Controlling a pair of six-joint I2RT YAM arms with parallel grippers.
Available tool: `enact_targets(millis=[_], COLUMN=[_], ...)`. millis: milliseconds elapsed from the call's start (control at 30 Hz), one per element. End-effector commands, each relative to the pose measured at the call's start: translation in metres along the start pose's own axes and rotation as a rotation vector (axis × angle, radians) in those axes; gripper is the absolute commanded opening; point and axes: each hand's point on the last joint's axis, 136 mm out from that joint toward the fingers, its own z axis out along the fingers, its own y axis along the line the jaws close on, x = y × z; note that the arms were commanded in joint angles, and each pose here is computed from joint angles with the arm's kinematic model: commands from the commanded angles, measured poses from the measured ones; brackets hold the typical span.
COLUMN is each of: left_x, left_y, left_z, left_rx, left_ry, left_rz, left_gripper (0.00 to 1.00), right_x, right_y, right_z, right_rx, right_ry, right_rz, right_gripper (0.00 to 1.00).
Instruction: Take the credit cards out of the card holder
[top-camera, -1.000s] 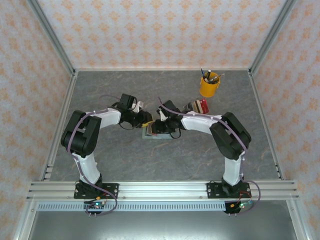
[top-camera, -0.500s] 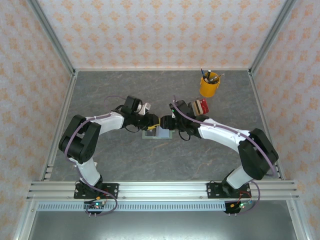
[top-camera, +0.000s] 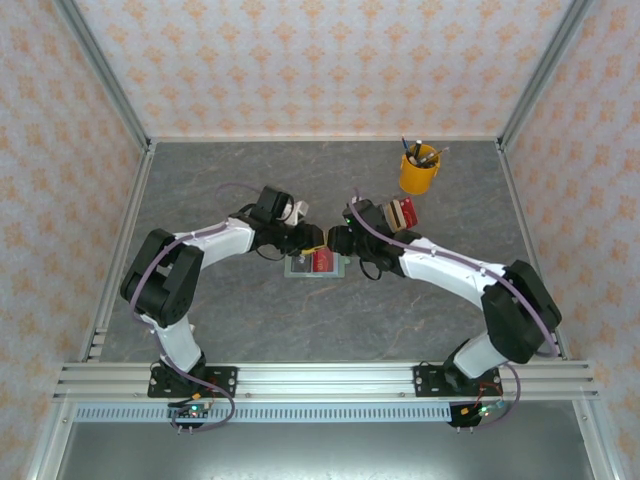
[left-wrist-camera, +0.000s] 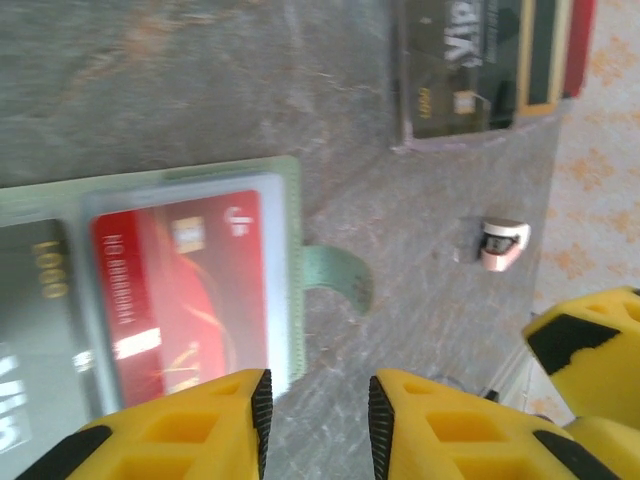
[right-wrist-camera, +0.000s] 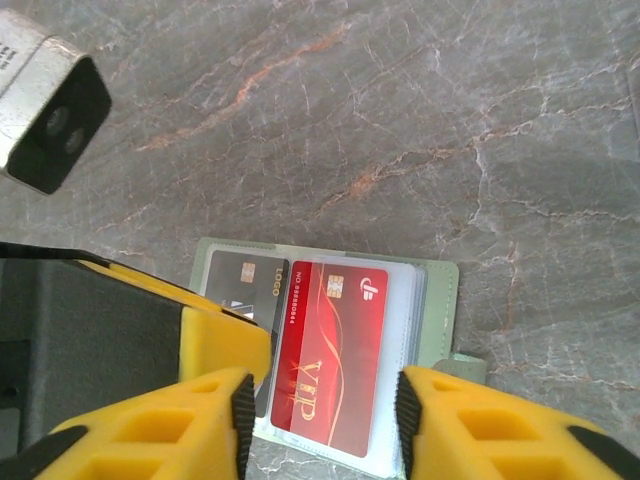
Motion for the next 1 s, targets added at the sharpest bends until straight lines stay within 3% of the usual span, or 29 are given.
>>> enact_targets(millis=[0,267,967], left_x=[-0.006,-0.001,0.005], left_y=[0.026,0.048,0.042], left_z=[-0.015,-0.014,0.013], left_rx=[-0.102,-0.144,-0.072], left_ry=[-0.049,-0.042,0.060], left_rz=[-0.040,-0.102,-0.111], left_gripper=[0.33,0.29,0.28], right_x=[0.005,0.029,0.063], right_y=[0.009,0.003,-0.040], right_z=[0.012,0.045,0.078], right_rx=[-0.019,0.039,0.250], right_ry=[0.066,0.213,0.344], right_rz=[0.012,0.068,0.104], right_gripper=[0.39,0.21,0.18])
